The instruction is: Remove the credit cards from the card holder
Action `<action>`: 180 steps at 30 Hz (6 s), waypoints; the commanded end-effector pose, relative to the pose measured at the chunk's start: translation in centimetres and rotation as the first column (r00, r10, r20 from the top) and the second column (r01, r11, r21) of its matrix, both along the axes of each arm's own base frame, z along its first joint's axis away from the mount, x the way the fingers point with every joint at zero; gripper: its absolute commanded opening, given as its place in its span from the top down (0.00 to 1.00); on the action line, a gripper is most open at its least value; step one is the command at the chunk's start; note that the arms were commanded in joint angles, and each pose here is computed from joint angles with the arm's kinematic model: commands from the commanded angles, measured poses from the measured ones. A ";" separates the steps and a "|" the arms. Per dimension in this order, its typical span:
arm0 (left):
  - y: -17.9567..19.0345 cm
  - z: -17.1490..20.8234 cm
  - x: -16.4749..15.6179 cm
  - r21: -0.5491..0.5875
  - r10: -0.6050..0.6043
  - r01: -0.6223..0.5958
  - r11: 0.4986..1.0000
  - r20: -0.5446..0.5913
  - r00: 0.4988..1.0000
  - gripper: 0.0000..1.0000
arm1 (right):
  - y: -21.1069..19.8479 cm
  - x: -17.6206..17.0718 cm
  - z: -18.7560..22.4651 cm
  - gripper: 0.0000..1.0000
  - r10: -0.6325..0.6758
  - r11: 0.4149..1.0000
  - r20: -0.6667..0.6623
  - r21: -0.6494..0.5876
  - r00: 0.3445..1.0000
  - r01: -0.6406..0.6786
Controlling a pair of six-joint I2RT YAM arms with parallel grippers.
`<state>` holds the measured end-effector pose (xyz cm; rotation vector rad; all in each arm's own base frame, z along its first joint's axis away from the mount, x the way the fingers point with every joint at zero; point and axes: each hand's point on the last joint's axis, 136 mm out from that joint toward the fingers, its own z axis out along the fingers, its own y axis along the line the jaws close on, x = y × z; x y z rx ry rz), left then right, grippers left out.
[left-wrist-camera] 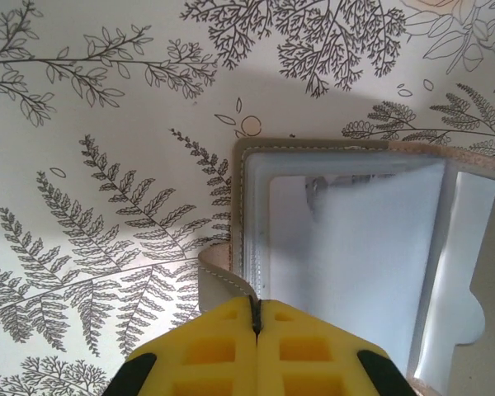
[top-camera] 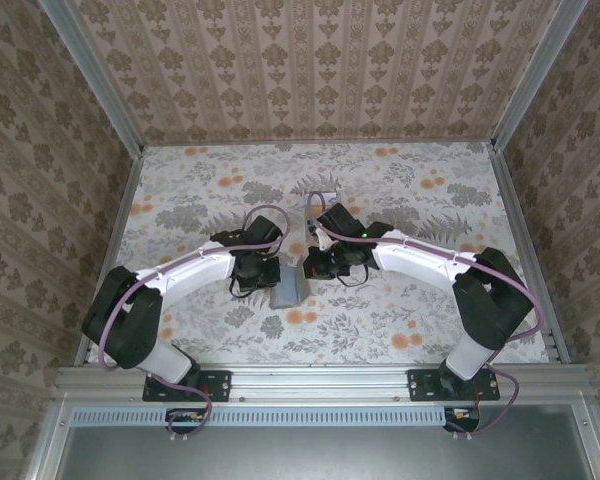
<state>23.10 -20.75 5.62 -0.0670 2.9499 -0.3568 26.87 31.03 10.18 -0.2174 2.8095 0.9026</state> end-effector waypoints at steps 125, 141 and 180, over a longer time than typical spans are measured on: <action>-5.7 -0.7 -0.7 -0.259 -0.164 0.157 0.953 -0.007 0.986 0.74 | -8.1 1.5 -2.8 0.84 -0.255 0.963 0.110 -0.063 0.961 0.263; -5.0 -2.5 -0.6 -0.215 -0.148 0.136 0.967 -0.039 0.988 0.73 | -6.7 0.5 -7.2 0.88 -0.184 0.970 0.016 -0.156 0.983 0.184; -6.0 -3.7 -1.2 -0.205 -0.195 0.174 0.963 -0.088 0.977 0.73 | -1.7 1.0 -6.2 0.80 -0.113 0.987 -0.056 0.111 0.992 0.118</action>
